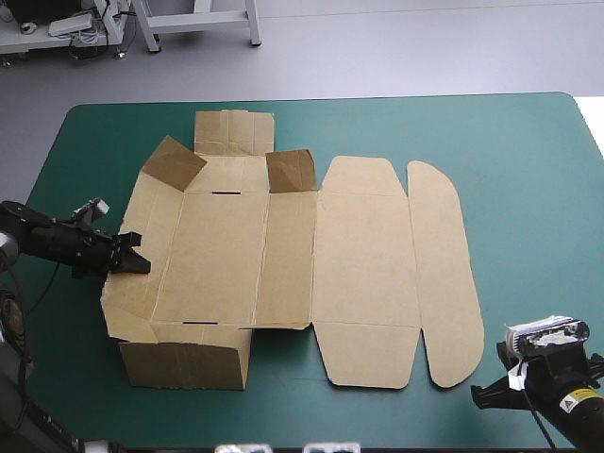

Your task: Fold the box

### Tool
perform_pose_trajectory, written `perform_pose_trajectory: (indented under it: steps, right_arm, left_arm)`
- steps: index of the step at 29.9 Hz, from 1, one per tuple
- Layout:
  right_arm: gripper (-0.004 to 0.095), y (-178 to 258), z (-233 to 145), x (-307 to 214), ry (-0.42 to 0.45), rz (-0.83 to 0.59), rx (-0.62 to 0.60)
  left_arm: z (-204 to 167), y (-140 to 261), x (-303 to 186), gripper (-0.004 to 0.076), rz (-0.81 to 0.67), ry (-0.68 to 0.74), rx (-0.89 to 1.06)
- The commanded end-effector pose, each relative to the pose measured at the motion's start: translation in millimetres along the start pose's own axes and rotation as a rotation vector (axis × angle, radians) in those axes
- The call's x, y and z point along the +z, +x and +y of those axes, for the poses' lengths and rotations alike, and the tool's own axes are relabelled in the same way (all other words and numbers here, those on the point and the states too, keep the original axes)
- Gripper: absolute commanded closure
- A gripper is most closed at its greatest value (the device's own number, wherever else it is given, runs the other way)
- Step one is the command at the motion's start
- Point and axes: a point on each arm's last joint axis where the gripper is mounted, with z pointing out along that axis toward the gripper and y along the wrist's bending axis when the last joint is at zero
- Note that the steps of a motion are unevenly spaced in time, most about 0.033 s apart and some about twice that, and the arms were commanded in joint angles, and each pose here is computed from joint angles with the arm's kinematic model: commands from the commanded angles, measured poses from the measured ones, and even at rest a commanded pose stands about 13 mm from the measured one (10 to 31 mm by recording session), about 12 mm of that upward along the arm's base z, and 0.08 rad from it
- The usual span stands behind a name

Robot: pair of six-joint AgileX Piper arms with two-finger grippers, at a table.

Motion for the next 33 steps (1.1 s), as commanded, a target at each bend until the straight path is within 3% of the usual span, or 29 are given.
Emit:
perform_pose_trajectory:
  steps: [1, 11, 16, 23, 29, 33]
  right_arm:
    - [0.0926, -11, -1, -4, 0.007, -0.072, 0.003]
    - [0.0926, -11, -1, -4, 0.008, -0.073, 0.003]
    - [0.0926, -11, -1, -4, 0.009, -0.072, 0.001]
    - [0.0926, -11, -1, -4, 0.011, -0.076, -0.003]
    - [0.0926, -11, -1, -4, 0.011, -0.076, -0.003]
    - [0.0926, -12, -1, -5, 0.013, -0.082, -0.003]
  left_arm:
    - [-6, 10, -4, 0.0733, 0.092, 0.015, 0.035]
    - [-7, 4, -11, 0.0733, 0.079, -0.019, 0.079]
    - [-28, -13, -16, 0.0733, 0.048, -0.038, 0.175]
    - [-99, -41, -9, 0.0733, 0.039, -0.078, 0.579]
    - [-173, -60, -19, 0.0733, -0.017, -0.264, 0.911]
    - [-230, -67, -35, 0.0733, -0.147, -0.381, 1.131]
